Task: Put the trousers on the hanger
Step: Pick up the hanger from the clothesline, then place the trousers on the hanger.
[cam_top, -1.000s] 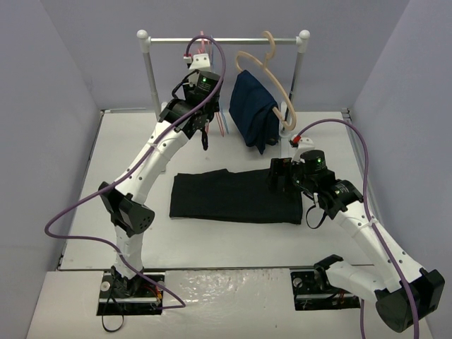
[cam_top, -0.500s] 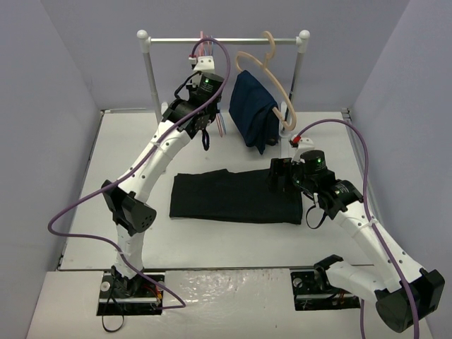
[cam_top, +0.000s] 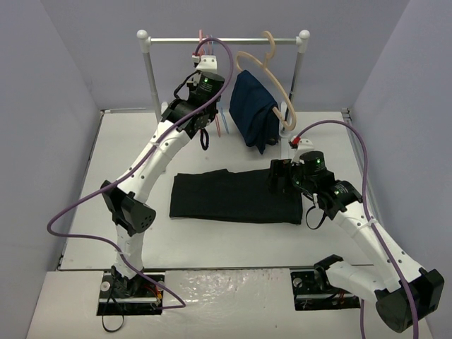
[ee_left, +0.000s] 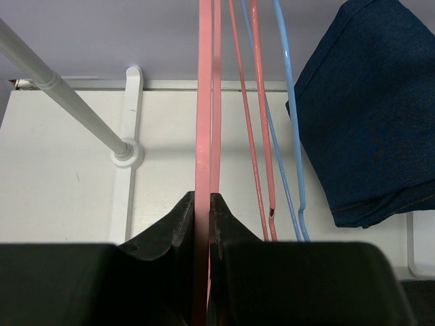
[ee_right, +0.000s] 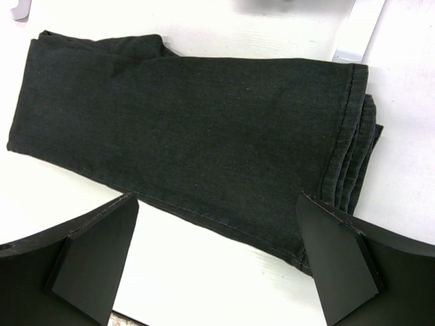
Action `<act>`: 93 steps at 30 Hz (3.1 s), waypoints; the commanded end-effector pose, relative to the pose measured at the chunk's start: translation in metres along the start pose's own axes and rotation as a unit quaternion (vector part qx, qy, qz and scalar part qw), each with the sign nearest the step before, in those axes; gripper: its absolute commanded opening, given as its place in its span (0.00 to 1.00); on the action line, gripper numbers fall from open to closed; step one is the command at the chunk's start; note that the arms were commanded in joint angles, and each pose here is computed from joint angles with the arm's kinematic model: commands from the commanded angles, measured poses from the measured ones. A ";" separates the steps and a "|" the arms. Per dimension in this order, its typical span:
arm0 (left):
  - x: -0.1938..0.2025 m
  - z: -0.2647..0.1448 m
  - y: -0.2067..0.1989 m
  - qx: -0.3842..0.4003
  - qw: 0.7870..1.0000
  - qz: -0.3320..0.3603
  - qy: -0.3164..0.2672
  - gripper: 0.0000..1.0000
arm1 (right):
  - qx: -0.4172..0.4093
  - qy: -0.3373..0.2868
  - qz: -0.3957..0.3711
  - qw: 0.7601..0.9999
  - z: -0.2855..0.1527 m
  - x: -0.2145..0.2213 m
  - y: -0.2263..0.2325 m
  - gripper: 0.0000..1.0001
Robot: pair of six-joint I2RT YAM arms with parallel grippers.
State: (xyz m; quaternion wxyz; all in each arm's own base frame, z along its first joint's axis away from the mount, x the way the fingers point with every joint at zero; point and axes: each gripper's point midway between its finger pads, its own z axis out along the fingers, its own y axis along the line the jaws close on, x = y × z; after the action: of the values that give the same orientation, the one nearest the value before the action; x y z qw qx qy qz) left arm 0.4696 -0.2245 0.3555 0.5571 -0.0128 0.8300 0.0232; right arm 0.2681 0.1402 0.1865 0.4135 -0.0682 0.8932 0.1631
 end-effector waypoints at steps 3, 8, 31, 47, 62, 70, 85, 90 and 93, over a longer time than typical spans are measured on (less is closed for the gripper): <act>-0.080 -0.057 0.039 -0.004 0.992 -0.053 -0.111 0.00 | -0.008 -0.023 -0.001 1.000 -0.002 -0.008 0.005 1.00; -0.090 -0.070 0.048 -0.003 0.990 -0.058 -0.125 0.00 | -0.007 -0.020 -0.001 1.000 0.000 -0.007 0.005 1.00; 0.002 -0.115 0.106 0.001 0.995 -0.066 -0.078 0.00 | -0.056 0.011 -0.029 0.998 0.022 0.004 0.047 1.00; 0.149 -0.156 0.169 0.016 0.994 -0.111 -0.016 0.00 | -0.026 0.084 -0.116 0.989 0.146 0.095 0.131 0.97; 0.188 -0.166 0.163 0.072 0.987 -0.139 -0.028 0.00 | 0.136 0.228 -0.068 0.962 0.080 0.192 0.031 0.98; 0.200 -0.160 0.149 0.112 0.981 -0.151 -0.047 0.00 | 0.100 0.150 -0.051 0.982 0.074 0.117 0.074 0.96; 0.225 -0.160 0.160 0.100 0.983 -0.142 -0.055 0.00 | 0.053 0.112 -0.050 0.991 0.151 0.076 0.194 0.70; 0.231 -0.159 0.161 0.099 0.981 -0.158 -0.056 0.00 | 0.051 0.117 -0.049 0.991 0.172 0.089 0.207 0.65; 0.232 -0.161 0.165 0.089 0.982 -0.160 -0.054 0.00 | 0.051 0.112 -0.052 0.991 0.178 0.092 0.215 0.65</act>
State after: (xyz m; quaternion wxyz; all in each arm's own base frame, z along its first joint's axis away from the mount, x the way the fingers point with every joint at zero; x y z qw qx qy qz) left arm 0.2179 -0.0704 0.1808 0.5657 -0.0678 0.8114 -0.1301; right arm 0.2658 0.3788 0.0267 0.2719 -0.1388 0.9505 0.0585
